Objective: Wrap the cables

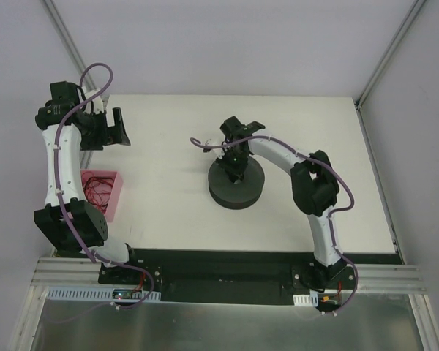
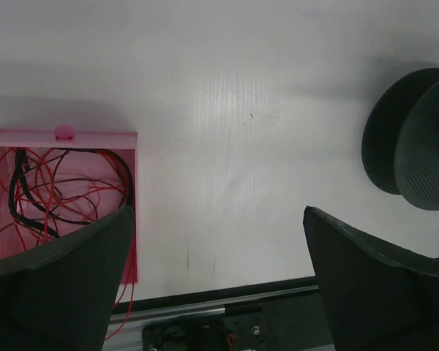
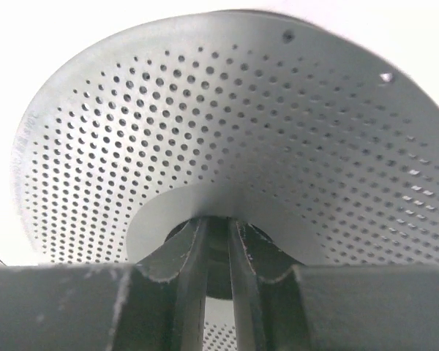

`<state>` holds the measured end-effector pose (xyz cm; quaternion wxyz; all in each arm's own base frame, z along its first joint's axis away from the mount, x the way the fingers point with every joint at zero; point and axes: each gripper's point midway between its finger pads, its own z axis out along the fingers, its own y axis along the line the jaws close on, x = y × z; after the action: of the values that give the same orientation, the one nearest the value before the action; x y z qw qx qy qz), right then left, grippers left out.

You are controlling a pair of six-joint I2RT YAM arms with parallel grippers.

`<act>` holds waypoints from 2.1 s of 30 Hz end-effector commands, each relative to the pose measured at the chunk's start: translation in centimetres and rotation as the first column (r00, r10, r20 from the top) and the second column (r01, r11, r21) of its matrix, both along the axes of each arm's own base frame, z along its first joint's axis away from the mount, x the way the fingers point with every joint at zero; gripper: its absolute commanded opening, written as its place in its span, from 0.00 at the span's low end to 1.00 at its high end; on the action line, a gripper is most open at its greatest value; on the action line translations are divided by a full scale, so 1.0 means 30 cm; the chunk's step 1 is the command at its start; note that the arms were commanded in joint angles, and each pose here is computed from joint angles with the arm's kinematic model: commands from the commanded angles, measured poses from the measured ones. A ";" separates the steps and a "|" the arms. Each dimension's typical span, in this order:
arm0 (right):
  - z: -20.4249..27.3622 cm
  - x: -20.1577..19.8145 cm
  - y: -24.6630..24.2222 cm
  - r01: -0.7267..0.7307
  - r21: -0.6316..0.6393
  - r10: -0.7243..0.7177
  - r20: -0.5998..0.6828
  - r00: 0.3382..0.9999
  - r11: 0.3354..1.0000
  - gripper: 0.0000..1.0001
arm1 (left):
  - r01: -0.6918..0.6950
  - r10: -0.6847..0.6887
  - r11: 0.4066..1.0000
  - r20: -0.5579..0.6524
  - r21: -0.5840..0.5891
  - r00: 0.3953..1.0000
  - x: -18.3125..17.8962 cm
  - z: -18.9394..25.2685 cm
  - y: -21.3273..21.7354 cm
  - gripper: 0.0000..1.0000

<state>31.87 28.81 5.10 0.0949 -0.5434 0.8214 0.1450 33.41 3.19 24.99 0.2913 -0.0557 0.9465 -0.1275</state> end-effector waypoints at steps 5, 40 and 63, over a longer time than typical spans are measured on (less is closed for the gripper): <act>0.213 0.010 0.078 -0.012 0.151 0.014 -0.013 1.000 0.989 0.24 | 0.061 -0.061 0.998 0.009 -0.033 0.998 -0.026 0.047 -0.035 0.99; 0.731 0.040 -0.030 0.049 0.490 -0.063 0.012 0.998 0.871 0.96 | 0.363 -0.301 0.920 -0.329 0.146 0.895 -0.551 -0.205 0.156 0.90; 0.716 0.034 0.195 -0.022 0.545 0.009 0.027 1.000 0.838 0.97 | 0.027 0.044 0.984 -0.387 0.178 0.921 -0.560 -0.346 0.383 0.49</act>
<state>32.87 33.26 24.32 0.2207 -0.5050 0.7588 0.3472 18.29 13.99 15.50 0.1309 -0.0290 0.9903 -0.0365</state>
